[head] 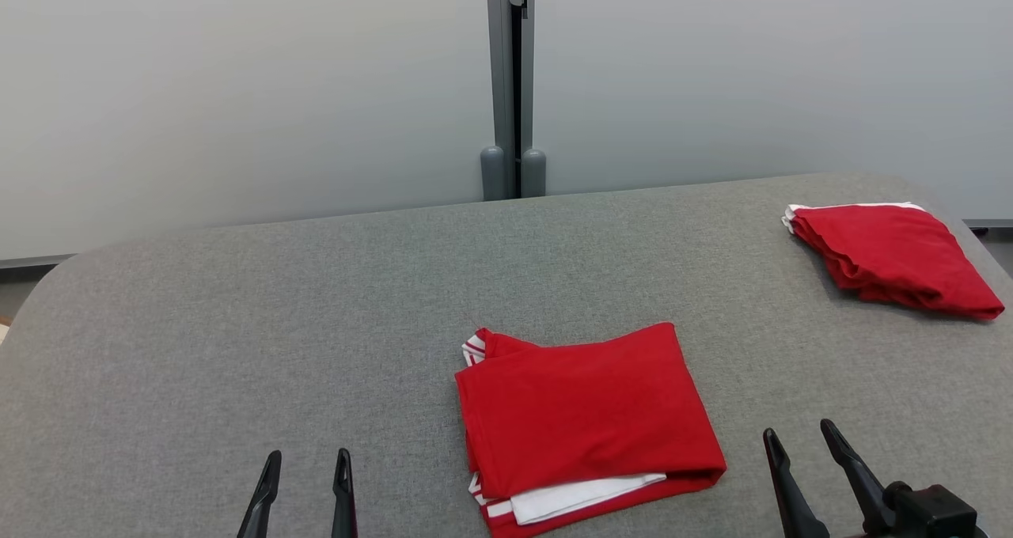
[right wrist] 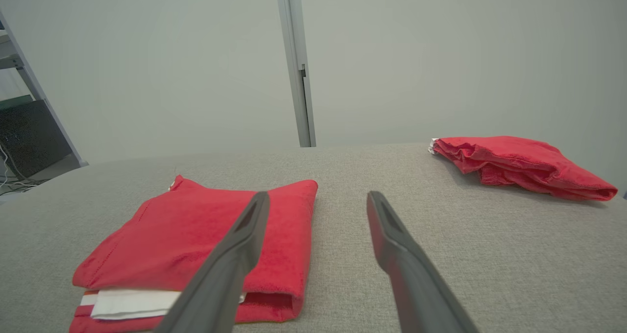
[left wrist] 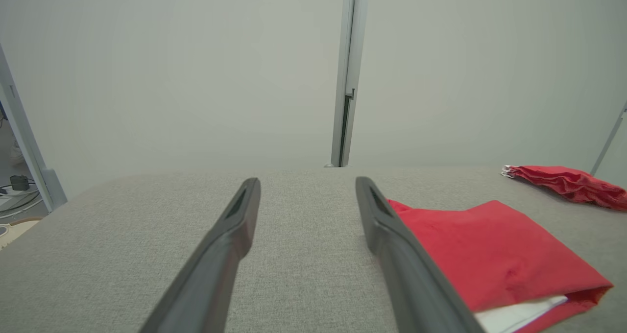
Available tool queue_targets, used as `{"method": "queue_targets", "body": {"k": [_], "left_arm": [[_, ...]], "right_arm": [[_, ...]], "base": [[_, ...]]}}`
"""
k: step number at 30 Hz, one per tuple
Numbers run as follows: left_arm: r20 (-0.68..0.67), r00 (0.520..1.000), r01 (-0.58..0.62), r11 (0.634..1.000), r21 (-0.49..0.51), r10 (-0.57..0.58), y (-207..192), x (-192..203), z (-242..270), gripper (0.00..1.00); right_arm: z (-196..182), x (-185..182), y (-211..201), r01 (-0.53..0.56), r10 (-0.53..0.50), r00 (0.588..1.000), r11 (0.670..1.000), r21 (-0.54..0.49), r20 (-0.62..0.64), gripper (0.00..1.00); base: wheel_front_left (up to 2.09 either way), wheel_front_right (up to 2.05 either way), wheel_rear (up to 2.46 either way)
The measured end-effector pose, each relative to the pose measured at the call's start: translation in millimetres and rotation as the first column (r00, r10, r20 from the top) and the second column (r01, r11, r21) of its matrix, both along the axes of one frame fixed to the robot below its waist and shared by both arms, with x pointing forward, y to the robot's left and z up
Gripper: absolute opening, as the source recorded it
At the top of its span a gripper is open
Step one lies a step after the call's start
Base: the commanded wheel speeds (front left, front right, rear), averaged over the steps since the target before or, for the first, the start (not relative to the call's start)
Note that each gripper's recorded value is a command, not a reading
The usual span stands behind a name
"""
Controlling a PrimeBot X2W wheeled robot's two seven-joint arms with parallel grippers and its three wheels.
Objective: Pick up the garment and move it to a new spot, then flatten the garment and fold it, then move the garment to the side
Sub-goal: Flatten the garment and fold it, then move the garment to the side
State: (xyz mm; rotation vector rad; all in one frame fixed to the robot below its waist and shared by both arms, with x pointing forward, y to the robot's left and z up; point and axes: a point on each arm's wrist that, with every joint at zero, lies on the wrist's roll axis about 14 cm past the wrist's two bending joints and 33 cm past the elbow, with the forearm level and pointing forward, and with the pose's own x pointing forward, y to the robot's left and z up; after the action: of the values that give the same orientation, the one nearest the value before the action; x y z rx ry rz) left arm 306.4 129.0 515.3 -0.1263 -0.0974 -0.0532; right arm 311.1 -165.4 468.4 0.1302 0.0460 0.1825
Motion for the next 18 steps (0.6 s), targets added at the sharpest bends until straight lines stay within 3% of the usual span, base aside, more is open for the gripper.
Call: {"method": "queue_targets", "body": {"k": [18], "left_arm": [[-0.024,1.0,-0.02,0.999,0.029,0.021,2.6,-5.9,-8.3,1.0]], "right_arm": [[1.6,0.7,6.2,-0.025,0.025,1.0,1.0,-0.006,0.005,1.0]], "base": [[0.0,0.0,0.0]]}}
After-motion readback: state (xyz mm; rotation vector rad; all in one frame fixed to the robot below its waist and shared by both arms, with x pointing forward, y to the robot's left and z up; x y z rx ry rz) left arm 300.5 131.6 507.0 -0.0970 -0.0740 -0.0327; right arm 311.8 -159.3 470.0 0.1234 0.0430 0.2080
